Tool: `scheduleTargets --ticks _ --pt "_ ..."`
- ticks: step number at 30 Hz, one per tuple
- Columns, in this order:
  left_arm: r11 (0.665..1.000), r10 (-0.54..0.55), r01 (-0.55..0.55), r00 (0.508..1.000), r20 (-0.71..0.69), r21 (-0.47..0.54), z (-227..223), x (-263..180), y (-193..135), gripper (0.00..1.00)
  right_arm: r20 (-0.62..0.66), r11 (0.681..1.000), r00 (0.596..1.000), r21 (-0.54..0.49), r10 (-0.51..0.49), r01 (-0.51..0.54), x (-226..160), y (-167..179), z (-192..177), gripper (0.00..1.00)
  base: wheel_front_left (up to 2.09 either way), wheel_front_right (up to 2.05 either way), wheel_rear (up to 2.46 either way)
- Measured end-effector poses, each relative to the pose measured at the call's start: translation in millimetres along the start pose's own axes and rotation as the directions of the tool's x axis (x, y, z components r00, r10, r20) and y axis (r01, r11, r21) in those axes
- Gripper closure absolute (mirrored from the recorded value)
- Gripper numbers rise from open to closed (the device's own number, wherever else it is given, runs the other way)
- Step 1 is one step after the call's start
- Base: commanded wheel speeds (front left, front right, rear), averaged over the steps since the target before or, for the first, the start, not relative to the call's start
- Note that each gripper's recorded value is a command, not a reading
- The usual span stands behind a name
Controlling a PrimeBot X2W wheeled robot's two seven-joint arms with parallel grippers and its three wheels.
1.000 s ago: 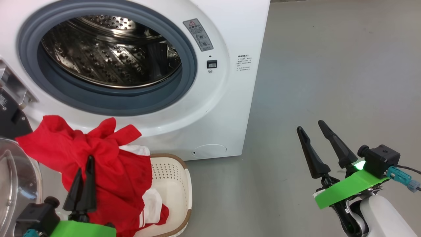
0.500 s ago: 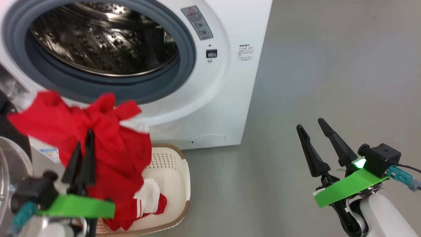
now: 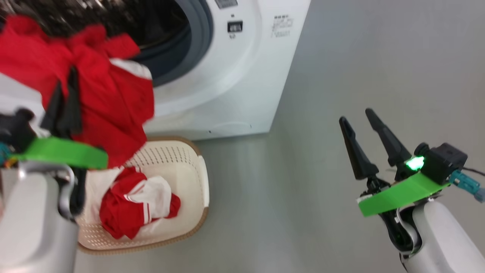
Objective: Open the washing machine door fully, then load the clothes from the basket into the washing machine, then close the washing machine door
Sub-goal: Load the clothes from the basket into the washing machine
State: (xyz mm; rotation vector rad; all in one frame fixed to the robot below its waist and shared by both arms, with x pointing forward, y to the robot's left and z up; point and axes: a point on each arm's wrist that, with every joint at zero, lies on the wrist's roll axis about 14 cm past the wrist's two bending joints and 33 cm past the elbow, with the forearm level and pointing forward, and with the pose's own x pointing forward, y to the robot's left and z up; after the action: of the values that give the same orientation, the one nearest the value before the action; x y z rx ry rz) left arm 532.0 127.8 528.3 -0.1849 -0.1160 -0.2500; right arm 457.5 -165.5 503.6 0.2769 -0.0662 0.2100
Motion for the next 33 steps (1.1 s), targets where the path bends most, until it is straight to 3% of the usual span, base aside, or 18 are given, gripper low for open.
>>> scheduleTargets --ticks 18,33 --pt "0.999 0.022 -0.023 0.998 -0.055 -0.025 -56.3 116.1 25.5 1.0 -0.072 0.998 0.996 -0.005 -0.055 0.055 31.1 -33.1 -48.1 0.0 0.0 0.0 0.0" --pt "0.999 0.031 -0.036 0.99 -0.135 -0.035 -123.1 171.1 37.9 1.0 -0.16 0.994 0.981 0.001 -0.109 0.11 36.6 -56.2 -99.3 0.0 0.0 0.0 0.0"
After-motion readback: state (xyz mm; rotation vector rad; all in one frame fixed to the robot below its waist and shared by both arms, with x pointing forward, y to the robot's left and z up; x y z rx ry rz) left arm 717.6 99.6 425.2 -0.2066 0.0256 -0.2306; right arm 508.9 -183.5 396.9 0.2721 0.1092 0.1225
